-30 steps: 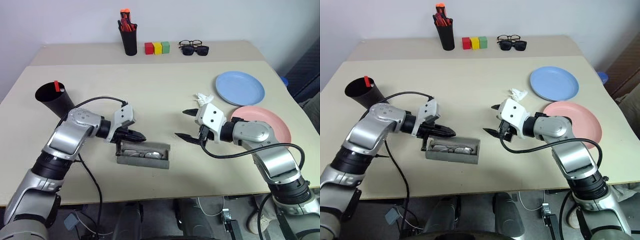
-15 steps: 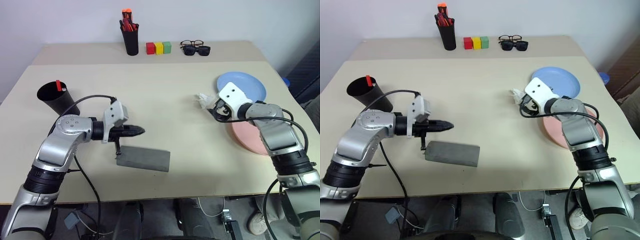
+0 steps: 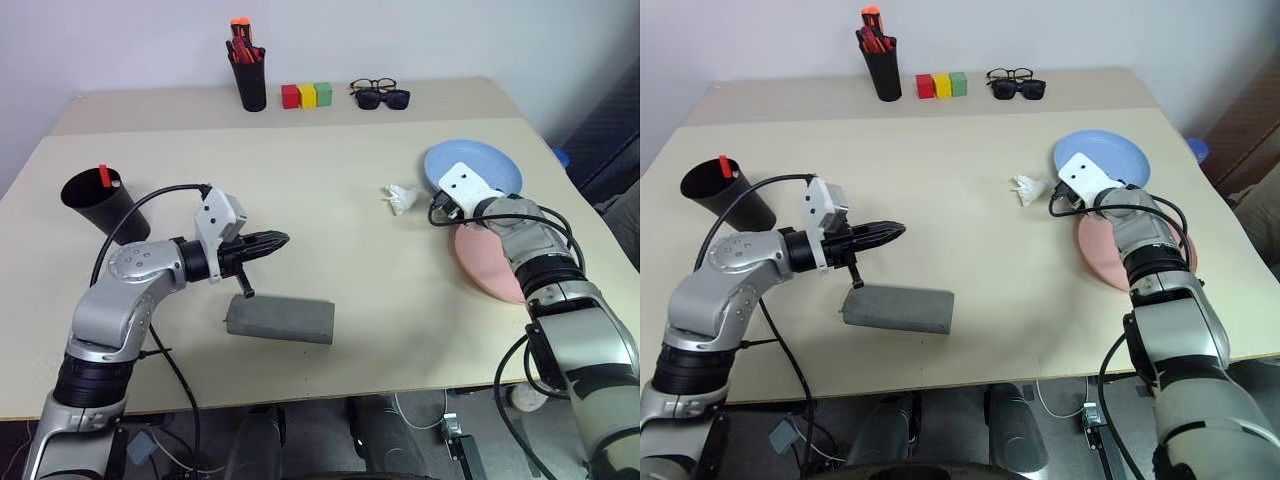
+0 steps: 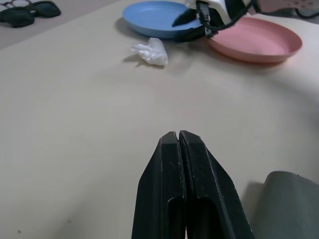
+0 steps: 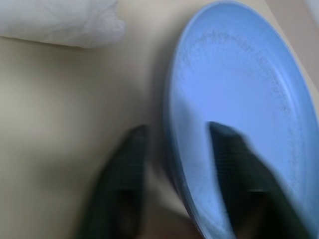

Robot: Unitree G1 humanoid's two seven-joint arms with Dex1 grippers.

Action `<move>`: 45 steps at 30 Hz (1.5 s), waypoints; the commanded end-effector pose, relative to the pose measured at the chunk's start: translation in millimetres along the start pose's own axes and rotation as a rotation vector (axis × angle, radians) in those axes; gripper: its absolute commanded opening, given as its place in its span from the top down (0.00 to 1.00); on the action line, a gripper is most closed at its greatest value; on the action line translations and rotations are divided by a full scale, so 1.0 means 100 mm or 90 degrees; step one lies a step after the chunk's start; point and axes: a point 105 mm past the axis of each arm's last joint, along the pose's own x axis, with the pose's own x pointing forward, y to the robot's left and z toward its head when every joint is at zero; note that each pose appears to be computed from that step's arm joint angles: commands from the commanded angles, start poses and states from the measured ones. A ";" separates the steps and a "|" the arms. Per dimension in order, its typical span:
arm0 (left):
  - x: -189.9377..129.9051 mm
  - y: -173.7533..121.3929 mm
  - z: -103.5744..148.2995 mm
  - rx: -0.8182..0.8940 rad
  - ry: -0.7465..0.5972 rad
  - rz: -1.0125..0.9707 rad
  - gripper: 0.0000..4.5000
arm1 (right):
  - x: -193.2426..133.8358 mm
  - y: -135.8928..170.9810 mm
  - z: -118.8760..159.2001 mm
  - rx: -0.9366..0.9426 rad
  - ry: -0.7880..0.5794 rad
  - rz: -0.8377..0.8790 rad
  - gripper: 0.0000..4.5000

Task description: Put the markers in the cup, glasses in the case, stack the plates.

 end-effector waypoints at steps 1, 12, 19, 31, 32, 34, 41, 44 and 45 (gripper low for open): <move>-0.04 -0.01 0.09 0.013 -0.023 0.018 1.00 | -0.03 -0.17 0.24 -0.016 -0.055 -0.041 0.99; 0.02 0.09 0.04 -0.019 -0.037 0.031 1.00 | -1.17 -0.29 0.28 -0.108 -0.144 0.028 0.99; 0.18 0.08 0.01 -0.027 -0.038 -0.016 1.00 | -1.91 0.08 -0.24 -0.082 -0.023 0.150 0.99; 0.16 0.16 0.03 -0.022 -0.043 0.005 1.00 | -1.16 0.30 0.33 -0.004 -0.168 0.100 0.48; 0.14 0.15 0.02 -0.022 -0.041 0.010 1.00 | -1.05 0.32 0.38 -0.001 -0.172 0.097 0.48; 0.09 0.13 0.02 -0.026 -0.042 0.025 1.00 | -0.77 0.35 0.42 0.029 -0.162 0.078 0.48; -0.09 0.07 0.03 -0.036 -0.042 0.084 1.00 | -0.12 0.46 0.43 0.063 -0.139 0.047 0.48; -0.13 0.03 0.00 -0.045 -0.040 0.100 1.00 | 0.00 0.53 0.40 0.065 -0.132 0.053 0.48; -0.14 0.02 0.00 -0.048 -0.039 0.103 1.00 | 0.02 0.53 0.39 0.061 -0.130 0.052 0.48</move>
